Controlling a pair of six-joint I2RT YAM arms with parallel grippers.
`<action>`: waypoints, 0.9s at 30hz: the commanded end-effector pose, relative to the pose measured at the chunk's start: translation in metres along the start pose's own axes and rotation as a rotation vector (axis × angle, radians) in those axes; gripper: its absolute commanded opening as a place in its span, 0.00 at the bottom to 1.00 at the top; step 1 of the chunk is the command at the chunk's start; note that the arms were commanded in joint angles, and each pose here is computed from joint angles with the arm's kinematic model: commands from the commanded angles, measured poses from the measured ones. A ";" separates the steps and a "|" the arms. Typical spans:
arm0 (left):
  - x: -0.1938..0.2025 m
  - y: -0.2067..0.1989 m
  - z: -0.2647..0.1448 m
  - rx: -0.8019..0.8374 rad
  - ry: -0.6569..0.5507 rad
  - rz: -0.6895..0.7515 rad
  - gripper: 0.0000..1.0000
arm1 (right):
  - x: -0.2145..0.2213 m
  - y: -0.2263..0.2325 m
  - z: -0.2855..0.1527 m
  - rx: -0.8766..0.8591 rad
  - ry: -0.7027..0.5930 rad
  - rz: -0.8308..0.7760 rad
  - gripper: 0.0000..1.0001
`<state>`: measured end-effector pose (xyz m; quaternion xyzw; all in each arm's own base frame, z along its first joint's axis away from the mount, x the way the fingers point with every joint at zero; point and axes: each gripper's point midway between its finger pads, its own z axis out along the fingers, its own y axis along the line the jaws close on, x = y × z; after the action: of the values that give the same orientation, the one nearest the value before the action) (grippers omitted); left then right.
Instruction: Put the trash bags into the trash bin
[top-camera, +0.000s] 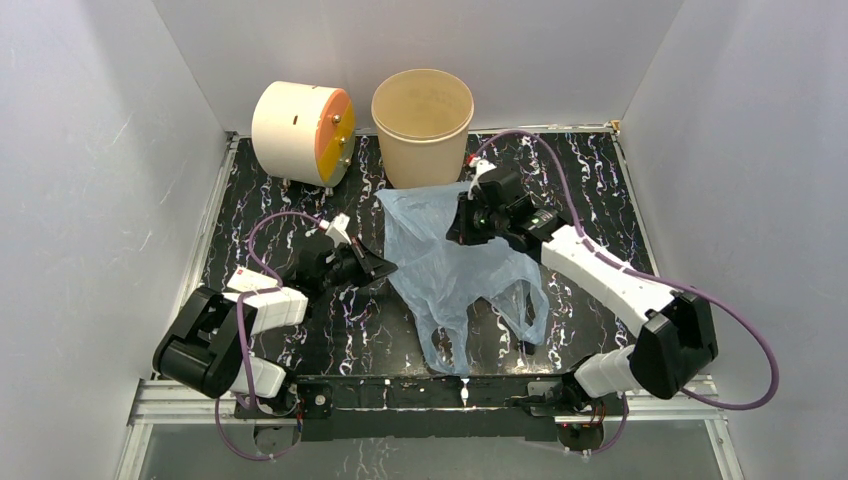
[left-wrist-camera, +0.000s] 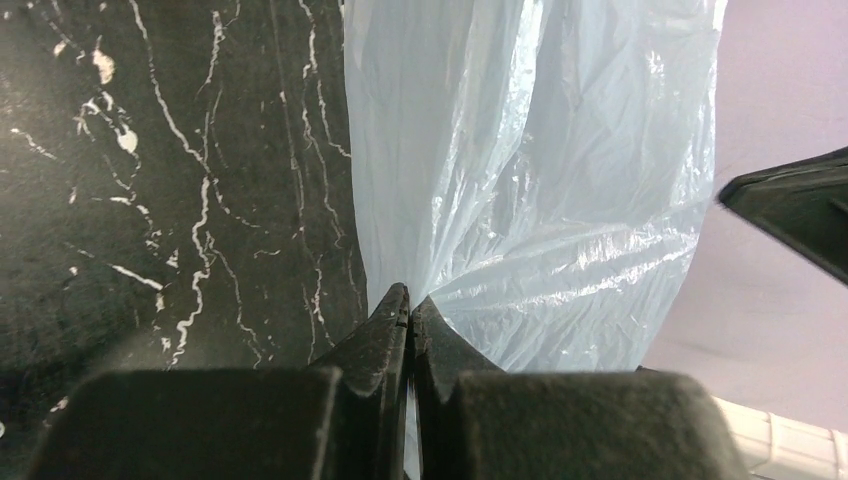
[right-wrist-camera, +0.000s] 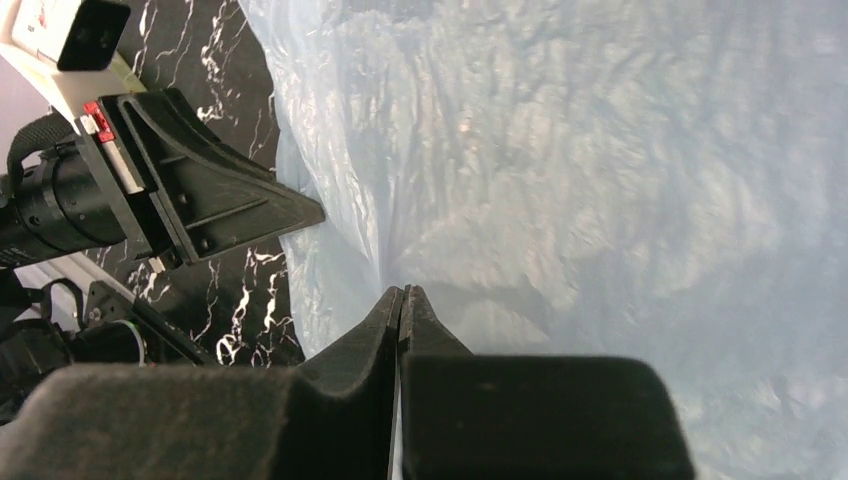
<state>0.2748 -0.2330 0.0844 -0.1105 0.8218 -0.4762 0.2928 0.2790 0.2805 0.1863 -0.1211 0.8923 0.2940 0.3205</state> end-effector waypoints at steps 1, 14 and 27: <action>-0.002 0.001 0.003 -0.018 0.007 0.029 0.00 | -0.027 -0.008 -0.033 0.036 -0.115 -0.030 0.10; 0.001 0.014 0.015 -0.055 0.054 0.026 0.00 | 0.089 -0.025 -0.049 -0.071 -0.002 0.332 0.83; 0.001 0.019 0.025 -0.063 0.079 0.018 0.00 | 0.103 0.032 -0.030 -0.526 0.076 0.445 0.70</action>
<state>0.2828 -0.2372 0.0520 -0.1092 0.8519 -0.4456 0.2524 0.1572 0.2535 0.1005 0.0353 0.8663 0.4747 0.1513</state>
